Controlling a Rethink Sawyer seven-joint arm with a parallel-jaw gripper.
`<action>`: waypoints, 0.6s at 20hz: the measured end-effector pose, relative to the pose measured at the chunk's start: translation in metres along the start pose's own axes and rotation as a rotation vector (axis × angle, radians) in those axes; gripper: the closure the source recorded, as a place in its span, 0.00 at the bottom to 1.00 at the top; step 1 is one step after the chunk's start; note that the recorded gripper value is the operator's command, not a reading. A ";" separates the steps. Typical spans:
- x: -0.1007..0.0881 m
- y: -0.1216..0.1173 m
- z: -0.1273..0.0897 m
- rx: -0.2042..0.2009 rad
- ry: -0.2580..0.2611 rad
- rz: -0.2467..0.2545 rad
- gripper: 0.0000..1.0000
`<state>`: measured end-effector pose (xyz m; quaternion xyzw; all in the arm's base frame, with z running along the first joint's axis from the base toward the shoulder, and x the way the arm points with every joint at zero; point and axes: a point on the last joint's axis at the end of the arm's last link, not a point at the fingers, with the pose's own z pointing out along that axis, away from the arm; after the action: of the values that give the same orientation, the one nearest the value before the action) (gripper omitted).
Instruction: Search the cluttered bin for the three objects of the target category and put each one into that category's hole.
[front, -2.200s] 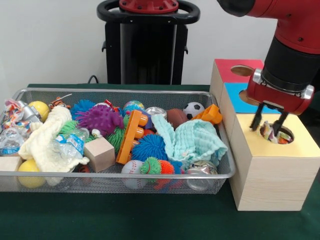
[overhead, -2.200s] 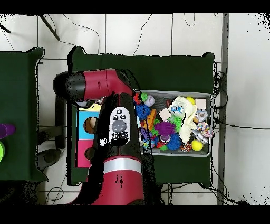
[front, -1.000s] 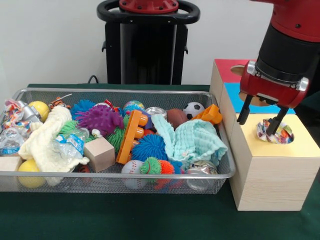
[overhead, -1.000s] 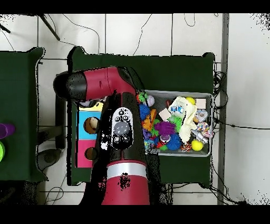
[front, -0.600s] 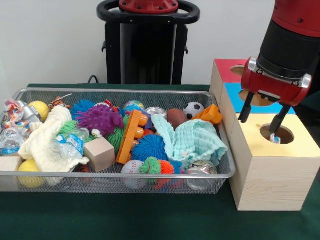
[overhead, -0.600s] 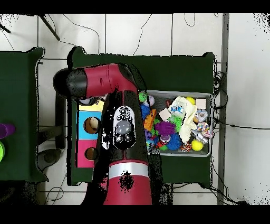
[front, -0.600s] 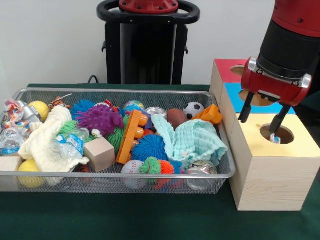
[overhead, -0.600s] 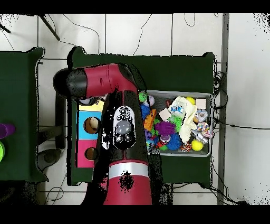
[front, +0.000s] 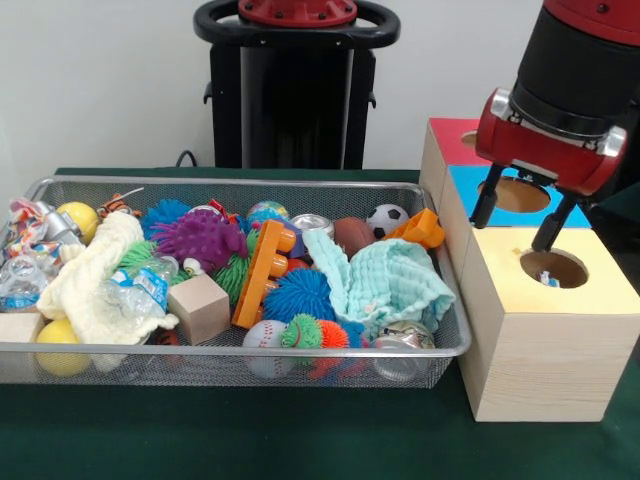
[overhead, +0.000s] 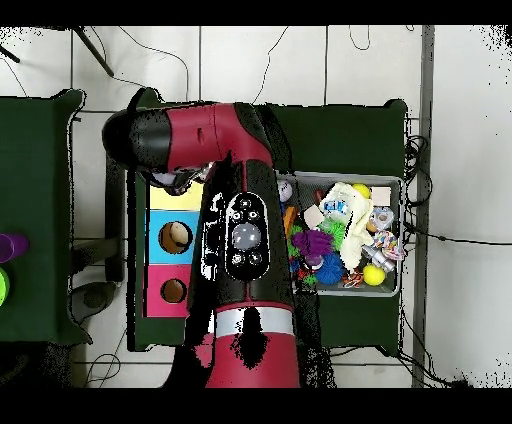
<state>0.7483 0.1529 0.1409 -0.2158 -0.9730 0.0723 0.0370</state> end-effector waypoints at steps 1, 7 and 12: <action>-0.003 -0.003 0.000 -0.001 0.000 0.006 0.00; -0.024 -0.029 0.009 -0.041 0.004 0.048 0.00; -0.061 -0.081 0.041 -0.135 -0.034 0.109 0.00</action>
<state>0.7658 0.0495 0.1104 -0.2691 -0.9630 0.0121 0.0019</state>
